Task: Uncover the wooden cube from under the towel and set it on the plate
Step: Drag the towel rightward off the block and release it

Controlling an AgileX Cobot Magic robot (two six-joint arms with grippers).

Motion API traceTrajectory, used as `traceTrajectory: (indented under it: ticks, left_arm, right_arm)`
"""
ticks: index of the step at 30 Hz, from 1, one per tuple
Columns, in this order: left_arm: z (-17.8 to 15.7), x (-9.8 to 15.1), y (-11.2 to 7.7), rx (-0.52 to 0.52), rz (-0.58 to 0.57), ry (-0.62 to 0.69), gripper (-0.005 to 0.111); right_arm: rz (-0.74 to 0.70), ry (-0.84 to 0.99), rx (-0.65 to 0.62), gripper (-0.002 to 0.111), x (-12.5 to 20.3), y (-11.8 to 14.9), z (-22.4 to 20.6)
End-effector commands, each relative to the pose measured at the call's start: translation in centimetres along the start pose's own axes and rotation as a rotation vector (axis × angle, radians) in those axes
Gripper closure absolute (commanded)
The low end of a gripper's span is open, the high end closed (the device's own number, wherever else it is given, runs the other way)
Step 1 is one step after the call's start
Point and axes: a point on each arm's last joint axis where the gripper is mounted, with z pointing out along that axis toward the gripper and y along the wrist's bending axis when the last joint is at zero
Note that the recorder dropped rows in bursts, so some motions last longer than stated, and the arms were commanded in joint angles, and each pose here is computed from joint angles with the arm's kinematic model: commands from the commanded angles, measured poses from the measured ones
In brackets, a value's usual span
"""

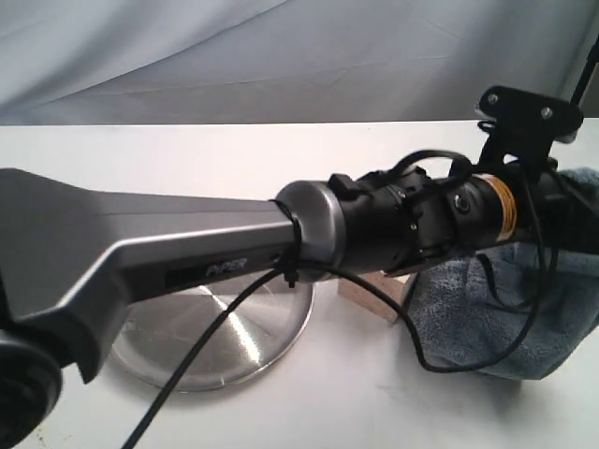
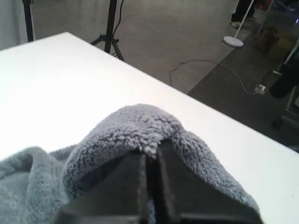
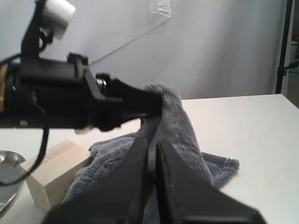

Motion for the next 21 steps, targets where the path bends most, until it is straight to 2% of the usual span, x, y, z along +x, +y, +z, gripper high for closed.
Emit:
traceTrajectory:
  ticks: [1,3,5,10,15,17,21]
  left_arm:
    - [0.7,1.9,-0.4,-0.028,-0.01,0.071,0.105]
    - [0.6,2.3,0.0,-0.075,-0.009,0.119,0.102]
    - [0.5,2.6,0.3,-0.104,-0.008,0.148,0.094]
    - [0.5,2.6,0.4,-0.112,-0.009,0.154,0.061]
    - [-0.1,1.3,-0.1,-0.099,-0.007,0.124,0.031]
    - [-0.5,0.5,-0.3,-0.103,-0.007,0.114,0.025]
    - [-1.7,-0.9,-0.3,-0.147,0.014,0.13,0.022]
  right_arm:
    - [0.003,-0.009,0.0,0.101,0.0,0.0,0.0]
    - [0.003,-0.009,0.0,0.101,0.0,0.0,0.0]
    - [0.003,-0.009,0.0,0.101,0.0,0.0,0.0]
    - [0.003,-0.009,0.0,0.101,0.0,0.0,0.0]
    - [0.003,-0.009,0.0,0.101,0.0,0.0,0.0]
    - [0.003,-0.009,0.0,0.101,0.0,0.0,0.0]
    - [0.003,-0.009,0.0,0.101,0.0,0.0,0.0]
